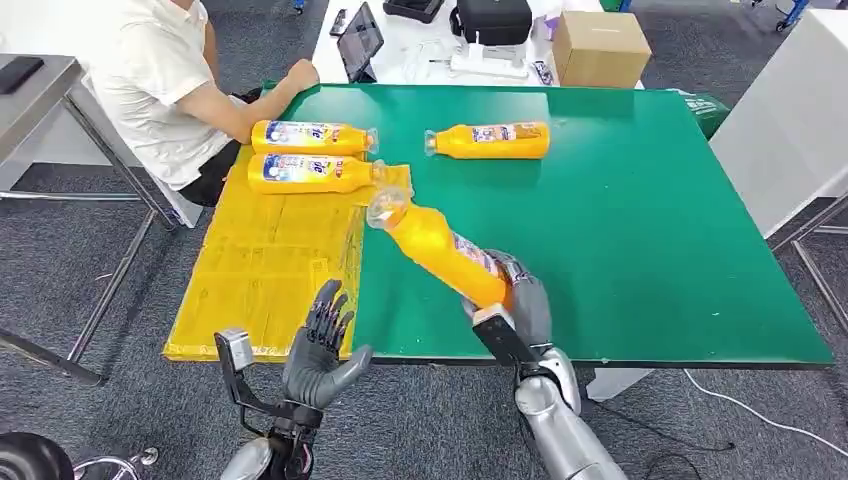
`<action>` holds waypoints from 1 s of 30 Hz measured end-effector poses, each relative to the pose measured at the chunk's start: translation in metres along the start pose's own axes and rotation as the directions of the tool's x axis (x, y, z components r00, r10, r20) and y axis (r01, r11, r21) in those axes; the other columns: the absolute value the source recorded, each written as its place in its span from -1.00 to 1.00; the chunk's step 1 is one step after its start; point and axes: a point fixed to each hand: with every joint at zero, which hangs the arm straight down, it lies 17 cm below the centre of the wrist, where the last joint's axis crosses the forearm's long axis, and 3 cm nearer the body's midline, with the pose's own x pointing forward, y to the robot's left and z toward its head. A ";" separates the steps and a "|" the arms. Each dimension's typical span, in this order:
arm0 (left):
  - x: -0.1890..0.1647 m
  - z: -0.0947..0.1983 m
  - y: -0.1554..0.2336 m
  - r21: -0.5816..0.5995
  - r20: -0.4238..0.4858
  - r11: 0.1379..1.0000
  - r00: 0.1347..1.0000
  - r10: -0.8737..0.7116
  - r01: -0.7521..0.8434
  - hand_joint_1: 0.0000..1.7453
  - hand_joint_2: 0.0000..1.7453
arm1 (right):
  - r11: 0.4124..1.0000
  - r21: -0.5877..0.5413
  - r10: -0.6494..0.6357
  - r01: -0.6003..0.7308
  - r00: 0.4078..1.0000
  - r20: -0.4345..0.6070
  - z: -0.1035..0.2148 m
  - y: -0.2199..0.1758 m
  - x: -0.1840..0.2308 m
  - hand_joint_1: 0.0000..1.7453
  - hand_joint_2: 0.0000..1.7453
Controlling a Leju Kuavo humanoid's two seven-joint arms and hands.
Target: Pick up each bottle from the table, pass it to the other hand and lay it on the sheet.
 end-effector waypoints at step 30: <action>0.018 -0.023 -0.031 -0.088 0.057 0.985 0.986 0.156 -0.151 -1.00 1.00 | 0.957 0.262 -0.192 0.127 0.952 0.238 0.027 0.126 0.136 1.00 1.00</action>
